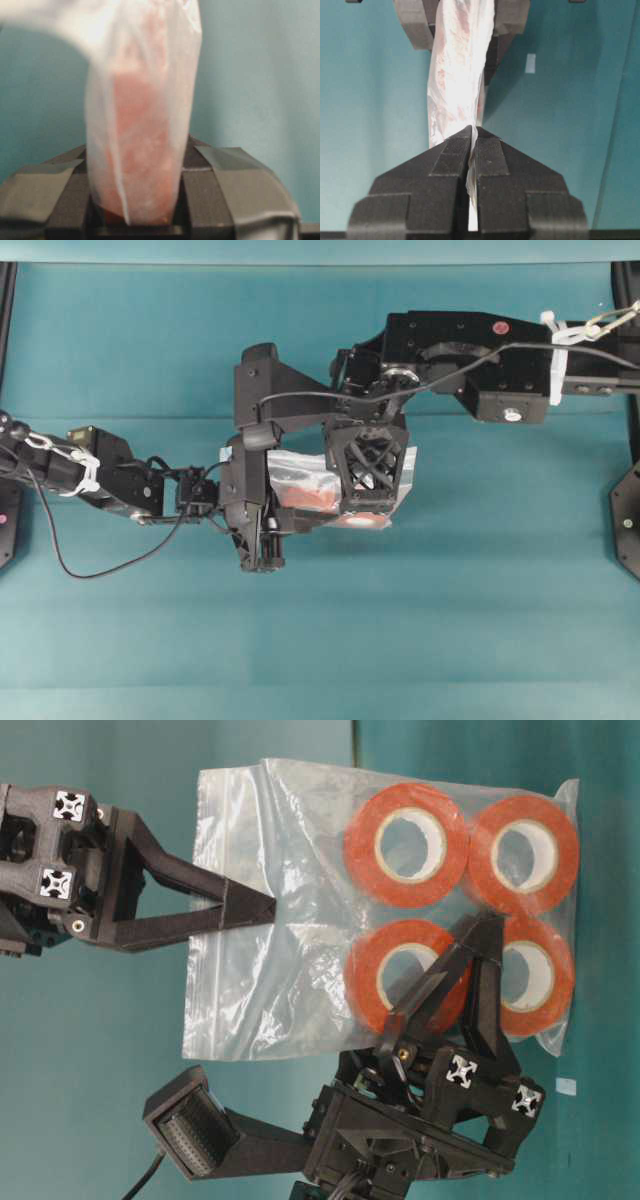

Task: Hand over the clear zip bag and make it stand upright.
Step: 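Close the left gripper on the bag's bottom edge, then open the right gripper to release the bag's top edge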

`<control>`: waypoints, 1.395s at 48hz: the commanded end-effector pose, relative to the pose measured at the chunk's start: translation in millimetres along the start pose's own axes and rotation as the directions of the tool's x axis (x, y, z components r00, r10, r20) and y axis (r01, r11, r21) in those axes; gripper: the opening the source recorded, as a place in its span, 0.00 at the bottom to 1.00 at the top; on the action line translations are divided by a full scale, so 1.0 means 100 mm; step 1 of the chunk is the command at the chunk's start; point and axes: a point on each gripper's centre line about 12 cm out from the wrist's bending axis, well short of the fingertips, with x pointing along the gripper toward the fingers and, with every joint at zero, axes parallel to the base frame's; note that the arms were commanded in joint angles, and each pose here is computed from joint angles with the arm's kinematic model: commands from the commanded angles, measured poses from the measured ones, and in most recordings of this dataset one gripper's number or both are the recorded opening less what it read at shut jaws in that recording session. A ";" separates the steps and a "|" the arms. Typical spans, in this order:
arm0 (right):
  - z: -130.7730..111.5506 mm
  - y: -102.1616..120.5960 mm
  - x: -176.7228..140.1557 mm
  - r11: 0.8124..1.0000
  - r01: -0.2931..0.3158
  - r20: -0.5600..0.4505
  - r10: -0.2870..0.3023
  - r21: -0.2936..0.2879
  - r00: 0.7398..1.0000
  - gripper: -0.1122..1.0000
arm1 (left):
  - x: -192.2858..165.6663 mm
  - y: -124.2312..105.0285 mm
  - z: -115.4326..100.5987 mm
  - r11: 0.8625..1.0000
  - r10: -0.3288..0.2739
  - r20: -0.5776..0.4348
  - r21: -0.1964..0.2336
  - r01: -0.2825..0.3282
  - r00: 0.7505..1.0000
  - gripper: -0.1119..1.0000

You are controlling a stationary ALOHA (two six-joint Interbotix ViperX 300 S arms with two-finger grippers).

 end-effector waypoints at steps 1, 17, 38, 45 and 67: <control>0.01 0.02 -0.10 1.000 0.005 0.024 -0.005 -0.002 1.000 0.11 | 0.02 -0.05 0.06 1.000 -0.013 0.018 0.008 0.013 1.000 0.31; -0.03 0.03 -0.09 1.000 0.003 0.019 -0.003 0.002 1.000 0.11 | 0.02 -0.05 0.05 1.000 -0.013 0.011 0.009 0.013 1.000 0.31; 0.00 0.10 -0.12 0.999 -0.047 0.043 0.046 0.013 0.998 0.12 | 0.02 -0.04 0.03 1.000 -0.011 -0.005 0.009 0.011 1.000 0.31; 0.04 0.15 -0.18 0.996 -0.079 0.061 0.078 0.026 0.995 0.33 | 0.03 -0.03 0.03 1.000 -0.008 -0.011 0.008 0.008 1.000 0.31; 0.12 0.21 -0.90 0.997 -0.026 0.247 0.009 0.066 0.969 0.87 | 0.02 -0.03 0.00 1.000 -0.008 -0.048 0.010 0.008 0.999 0.31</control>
